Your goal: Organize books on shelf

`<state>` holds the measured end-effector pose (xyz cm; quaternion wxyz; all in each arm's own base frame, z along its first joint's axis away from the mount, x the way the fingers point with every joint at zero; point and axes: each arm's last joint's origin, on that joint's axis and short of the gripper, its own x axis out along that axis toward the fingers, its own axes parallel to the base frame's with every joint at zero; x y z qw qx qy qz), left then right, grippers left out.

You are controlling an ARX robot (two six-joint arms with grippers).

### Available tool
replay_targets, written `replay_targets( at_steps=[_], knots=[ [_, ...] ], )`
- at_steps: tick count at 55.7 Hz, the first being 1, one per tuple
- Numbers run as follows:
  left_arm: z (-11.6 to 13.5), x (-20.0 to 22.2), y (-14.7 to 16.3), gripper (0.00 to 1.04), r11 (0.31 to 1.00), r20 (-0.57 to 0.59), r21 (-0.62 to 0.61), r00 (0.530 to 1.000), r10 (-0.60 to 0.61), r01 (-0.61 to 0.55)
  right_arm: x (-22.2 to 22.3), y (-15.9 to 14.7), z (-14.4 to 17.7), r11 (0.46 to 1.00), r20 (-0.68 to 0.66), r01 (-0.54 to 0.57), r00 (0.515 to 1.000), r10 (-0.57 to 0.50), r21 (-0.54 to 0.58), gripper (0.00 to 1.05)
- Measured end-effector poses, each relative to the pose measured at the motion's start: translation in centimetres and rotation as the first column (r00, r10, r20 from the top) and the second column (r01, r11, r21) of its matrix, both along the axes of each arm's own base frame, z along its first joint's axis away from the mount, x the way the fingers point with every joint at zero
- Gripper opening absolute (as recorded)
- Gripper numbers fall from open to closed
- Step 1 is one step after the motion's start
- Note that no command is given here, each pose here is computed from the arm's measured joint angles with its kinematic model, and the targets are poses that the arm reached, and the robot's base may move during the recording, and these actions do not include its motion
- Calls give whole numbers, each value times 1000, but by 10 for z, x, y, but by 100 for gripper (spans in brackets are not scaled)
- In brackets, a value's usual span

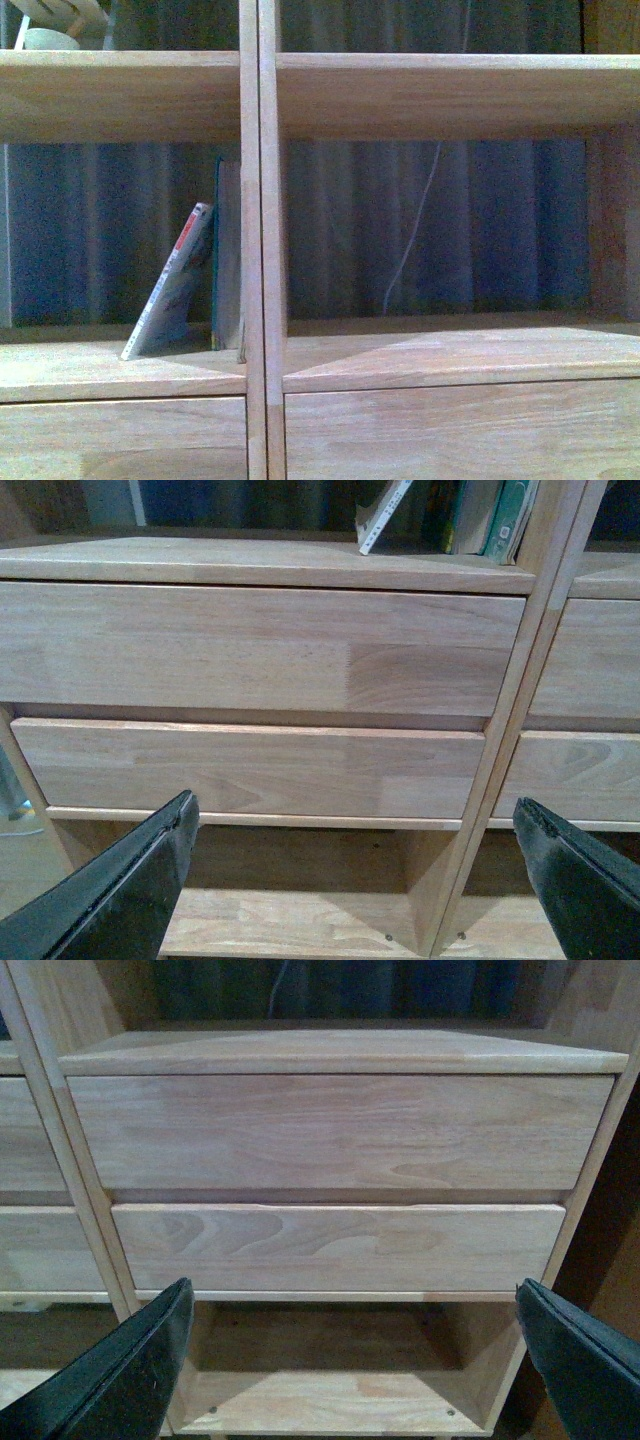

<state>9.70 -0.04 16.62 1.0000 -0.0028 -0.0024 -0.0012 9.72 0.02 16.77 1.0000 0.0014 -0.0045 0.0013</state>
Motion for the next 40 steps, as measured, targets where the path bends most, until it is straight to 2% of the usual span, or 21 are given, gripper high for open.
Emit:
replay_targets(
  at_steps=[40],
  knots=[
    [0,0,0,97,1000,0,0,1000,0,0,0,0,0,1000,0,0,1000,0,0,98]
  ],
)
